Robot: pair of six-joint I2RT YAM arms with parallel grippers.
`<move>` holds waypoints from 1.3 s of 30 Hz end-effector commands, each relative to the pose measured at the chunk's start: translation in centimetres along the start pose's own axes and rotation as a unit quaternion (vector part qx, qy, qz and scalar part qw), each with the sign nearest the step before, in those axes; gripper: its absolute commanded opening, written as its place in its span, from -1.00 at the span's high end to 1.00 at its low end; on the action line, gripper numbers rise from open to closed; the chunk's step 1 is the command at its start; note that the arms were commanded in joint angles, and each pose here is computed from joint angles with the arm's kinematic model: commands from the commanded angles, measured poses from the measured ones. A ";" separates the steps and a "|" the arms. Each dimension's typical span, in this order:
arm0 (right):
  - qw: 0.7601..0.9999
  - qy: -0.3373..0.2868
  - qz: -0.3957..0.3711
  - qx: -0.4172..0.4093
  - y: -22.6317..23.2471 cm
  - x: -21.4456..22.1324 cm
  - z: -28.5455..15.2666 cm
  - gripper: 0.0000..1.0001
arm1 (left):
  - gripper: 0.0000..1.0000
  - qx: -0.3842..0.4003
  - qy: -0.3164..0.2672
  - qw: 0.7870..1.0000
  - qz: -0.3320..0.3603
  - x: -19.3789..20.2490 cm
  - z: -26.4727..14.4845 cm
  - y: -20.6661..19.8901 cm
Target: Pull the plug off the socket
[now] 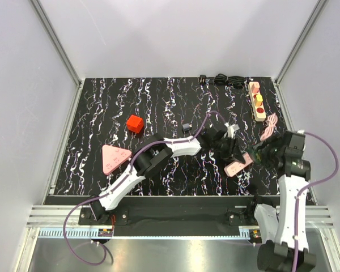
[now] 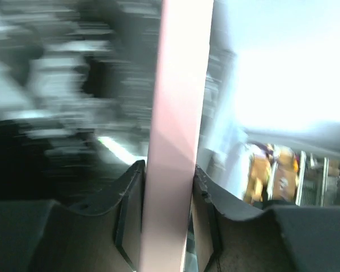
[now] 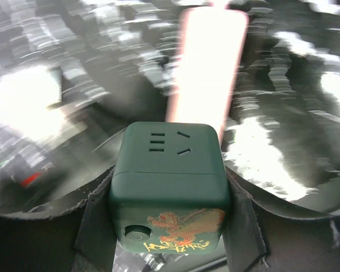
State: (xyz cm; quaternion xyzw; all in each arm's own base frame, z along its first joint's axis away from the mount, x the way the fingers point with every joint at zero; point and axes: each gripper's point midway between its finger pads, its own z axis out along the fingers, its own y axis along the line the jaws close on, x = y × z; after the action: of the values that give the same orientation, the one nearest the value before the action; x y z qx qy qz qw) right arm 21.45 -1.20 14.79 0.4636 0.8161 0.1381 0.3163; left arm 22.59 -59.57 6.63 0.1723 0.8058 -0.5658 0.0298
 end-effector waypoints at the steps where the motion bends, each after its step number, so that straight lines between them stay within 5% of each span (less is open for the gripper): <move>1: 0.992 -0.006 -0.013 -0.124 5.9 -0.7 -5.7 1.00 | 1.00 -0.227 -0.052 0.963 -0.132 1.0 -1.5 15.9; 8: 0.993 -0.016 -0.029 -0.111 6.0 -1.6 -5.8 1.00 | 1.00 -0.213 -0.038 0.968 -0.124 1.0 -1.0 15.6; 16: 0.995 -0.062 -0.062 -0.055 4.7 -4.0 -5.4 1.00 | 1.00 -0.144 -0.004 0.990 -0.010 1.8 1.0 9.9; 28: 0.991 -0.098 -0.084 -0.029 4.4 -5.8 -6.6 1.00 | 1.00 -0.088 0.055 0.992 0.068 4.8 2.1 5.7; 31: 0.991 -0.095 -0.087 -0.030 4.5 -5.7 -6.6 1.00 | 0.83 -0.072 0.068 0.992 0.081 5.8 2.7 4.3; 32: 0.991 -0.095 -0.088 -0.031 4.5 -5.8 -6.6 1.00 | 0.48 -0.069 0.069 0.992 0.083 6.0 2.9 3.9; 34: 0.991 -0.091 -0.089 -0.034 4.6 -5.6 -6.7 1.00 | 0.12 -0.067 0.063 0.992 0.087 6.0 2.9 3.1; 39: 0.991 -0.080 -0.099 -0.034 4.7 -5.4 -6.3 1.00 | -0.33 -0.046 0.023 0.994 0.095 4.9 0.6 0.7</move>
State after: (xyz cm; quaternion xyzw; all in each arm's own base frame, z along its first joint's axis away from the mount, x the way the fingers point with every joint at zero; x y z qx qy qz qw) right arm 21.90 -2.76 22.21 0.3996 0.8285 0.0942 0.3809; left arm 18.77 -60.58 4.34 0.2595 0.8000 -0.5355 0.0771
